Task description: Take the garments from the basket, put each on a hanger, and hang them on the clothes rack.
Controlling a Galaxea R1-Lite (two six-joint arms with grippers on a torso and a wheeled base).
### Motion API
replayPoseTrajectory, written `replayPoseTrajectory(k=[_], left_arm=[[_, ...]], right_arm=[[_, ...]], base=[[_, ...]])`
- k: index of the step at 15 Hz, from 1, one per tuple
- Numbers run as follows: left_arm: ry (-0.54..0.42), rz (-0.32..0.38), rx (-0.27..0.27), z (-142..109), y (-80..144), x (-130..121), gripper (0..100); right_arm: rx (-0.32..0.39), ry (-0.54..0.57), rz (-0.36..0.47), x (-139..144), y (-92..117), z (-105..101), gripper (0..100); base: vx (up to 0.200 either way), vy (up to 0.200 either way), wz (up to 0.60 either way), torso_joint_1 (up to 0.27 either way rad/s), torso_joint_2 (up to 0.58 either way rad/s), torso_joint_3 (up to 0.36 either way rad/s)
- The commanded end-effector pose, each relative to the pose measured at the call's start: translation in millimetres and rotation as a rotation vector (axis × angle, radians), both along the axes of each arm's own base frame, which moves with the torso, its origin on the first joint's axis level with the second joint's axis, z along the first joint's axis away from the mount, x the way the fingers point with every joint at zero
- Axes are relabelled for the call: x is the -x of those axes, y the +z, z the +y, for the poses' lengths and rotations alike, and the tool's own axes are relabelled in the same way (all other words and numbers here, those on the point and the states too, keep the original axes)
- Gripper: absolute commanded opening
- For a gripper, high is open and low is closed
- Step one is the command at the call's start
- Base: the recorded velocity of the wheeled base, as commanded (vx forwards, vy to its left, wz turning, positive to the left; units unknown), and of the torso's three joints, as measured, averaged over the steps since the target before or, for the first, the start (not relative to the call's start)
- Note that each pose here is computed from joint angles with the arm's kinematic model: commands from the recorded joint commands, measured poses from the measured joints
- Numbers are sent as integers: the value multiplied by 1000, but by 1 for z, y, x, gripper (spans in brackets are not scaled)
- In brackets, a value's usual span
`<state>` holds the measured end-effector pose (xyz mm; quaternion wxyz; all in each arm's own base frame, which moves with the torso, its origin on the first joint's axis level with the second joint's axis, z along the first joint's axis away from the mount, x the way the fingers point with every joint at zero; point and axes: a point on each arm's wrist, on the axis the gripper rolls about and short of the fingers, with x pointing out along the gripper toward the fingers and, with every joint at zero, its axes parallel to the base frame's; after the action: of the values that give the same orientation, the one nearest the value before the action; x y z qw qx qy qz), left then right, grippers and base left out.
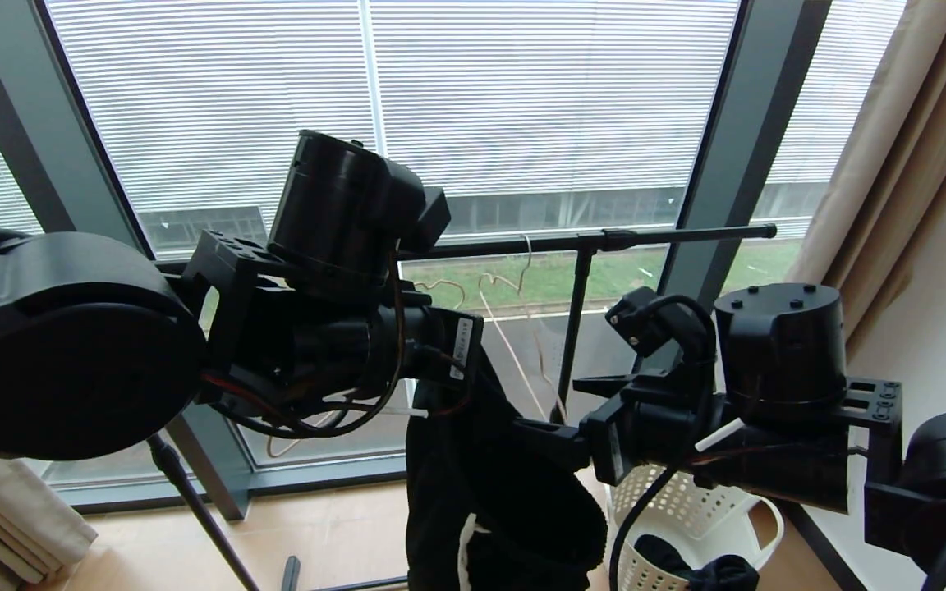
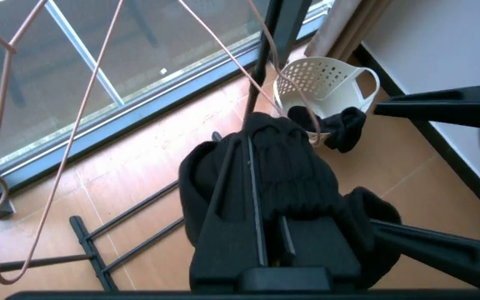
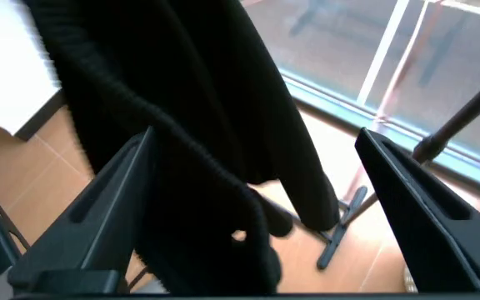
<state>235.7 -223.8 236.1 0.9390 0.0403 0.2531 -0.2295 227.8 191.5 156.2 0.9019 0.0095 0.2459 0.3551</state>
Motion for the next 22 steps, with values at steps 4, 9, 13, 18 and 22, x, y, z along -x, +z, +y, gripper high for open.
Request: replayPoseTrajectory(k=[4, 9, 13, 18, 22], left_arm=[[10, -26, -19, 0, 3, 4, 0], [21, -23, -23, 2, 2, 1, 0], [35, -23, -24, 6, 2, -2, 0], [34, -21, -24, 6, 1, -2, 0], [31, -11, -25, 9, 0, 1, 0]], right_arm=[[110, 22, 70, -9, -39, 8, 100], [147, 42, 100, -10, -54, 14, 100], [181, 59, 99, -10, -61, 15, 100], [234, 75, 94, -12, -71, 16, 0], [224, 59, 83, -17, -69, 16, 0]], base=[[0, 0, 0, 0, 0, 0], [0, 0, 0, 0, 0, 0], [0, 0, 0, 0, 0, 0], [0, 0, 0, 0, 0, 0], [0, 0, 0, 0, 0, 0]])
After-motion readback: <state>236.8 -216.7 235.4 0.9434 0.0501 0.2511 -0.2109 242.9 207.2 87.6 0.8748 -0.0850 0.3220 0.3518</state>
